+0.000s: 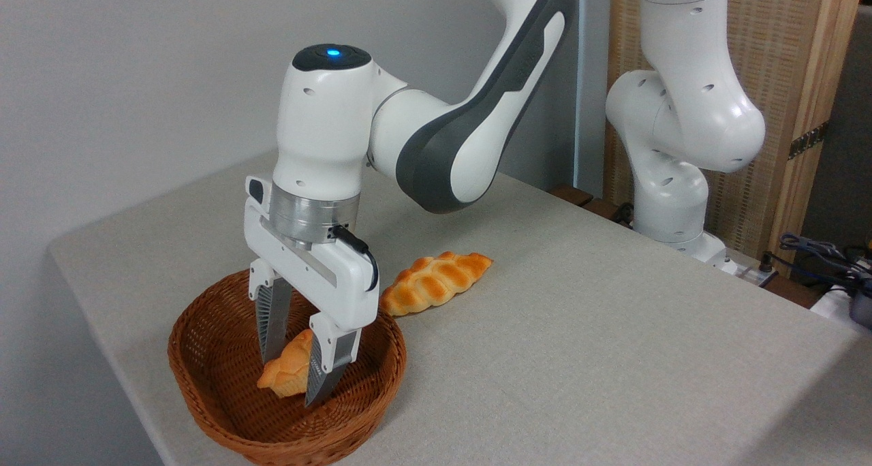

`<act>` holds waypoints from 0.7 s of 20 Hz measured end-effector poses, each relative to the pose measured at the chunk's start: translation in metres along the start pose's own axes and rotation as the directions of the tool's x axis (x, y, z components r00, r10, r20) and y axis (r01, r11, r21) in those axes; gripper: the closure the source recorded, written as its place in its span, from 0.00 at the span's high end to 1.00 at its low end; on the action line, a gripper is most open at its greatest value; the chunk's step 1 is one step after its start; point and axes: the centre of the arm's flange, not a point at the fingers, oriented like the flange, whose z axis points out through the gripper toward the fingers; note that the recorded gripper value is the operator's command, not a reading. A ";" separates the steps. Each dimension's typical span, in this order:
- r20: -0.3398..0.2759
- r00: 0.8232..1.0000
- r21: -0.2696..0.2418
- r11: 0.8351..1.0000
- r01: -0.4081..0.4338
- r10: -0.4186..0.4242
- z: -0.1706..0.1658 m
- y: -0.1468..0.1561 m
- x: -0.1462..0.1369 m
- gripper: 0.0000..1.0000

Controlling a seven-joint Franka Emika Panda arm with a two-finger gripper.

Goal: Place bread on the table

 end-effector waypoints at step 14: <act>0.002 1.000 -0.007 1.000 -0.012 0.012 0.003 0.001 0.000 0.14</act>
